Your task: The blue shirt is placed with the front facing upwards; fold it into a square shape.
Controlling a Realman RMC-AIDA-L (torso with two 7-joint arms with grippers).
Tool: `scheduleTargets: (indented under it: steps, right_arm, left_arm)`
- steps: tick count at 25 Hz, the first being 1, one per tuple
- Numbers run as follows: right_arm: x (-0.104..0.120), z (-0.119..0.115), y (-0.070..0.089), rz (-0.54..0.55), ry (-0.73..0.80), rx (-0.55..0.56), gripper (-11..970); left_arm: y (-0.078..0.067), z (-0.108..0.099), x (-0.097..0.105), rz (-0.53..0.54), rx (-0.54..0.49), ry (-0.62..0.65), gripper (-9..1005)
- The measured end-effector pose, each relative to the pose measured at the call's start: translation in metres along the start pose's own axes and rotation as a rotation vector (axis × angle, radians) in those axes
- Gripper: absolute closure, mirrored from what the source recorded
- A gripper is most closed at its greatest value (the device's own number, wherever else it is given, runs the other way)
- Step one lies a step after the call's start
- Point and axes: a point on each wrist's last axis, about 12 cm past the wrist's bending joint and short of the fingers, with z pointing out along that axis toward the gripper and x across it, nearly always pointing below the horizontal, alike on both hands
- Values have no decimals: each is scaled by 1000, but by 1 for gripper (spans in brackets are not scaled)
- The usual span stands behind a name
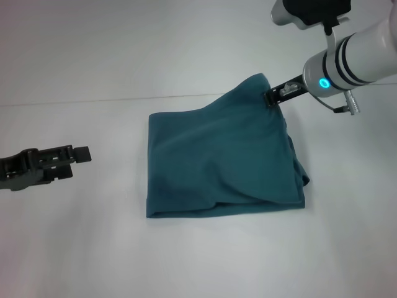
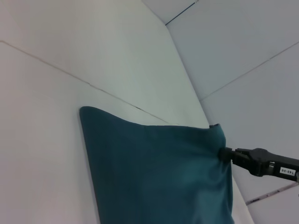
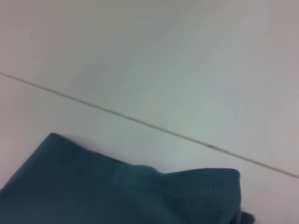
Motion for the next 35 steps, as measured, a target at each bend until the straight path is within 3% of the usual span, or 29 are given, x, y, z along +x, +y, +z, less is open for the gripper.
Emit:
scheduleTargets:
  steps: [10, 27, 35]
  right_arm:
    - [2, 7, -8, 2, -3, 76, 891]
    - [9, 26, -5, -33, -3, 108, 864]
    - [13, 30, -11, -35, 23, 121, 851]
  left_arm:
    - [1, 0, 1, -6, -2, -2, 111]
    - [2, 2, 4, -18, 4, 2, 110]
    - [1, 4, 3, -17, 8, 4, 110]
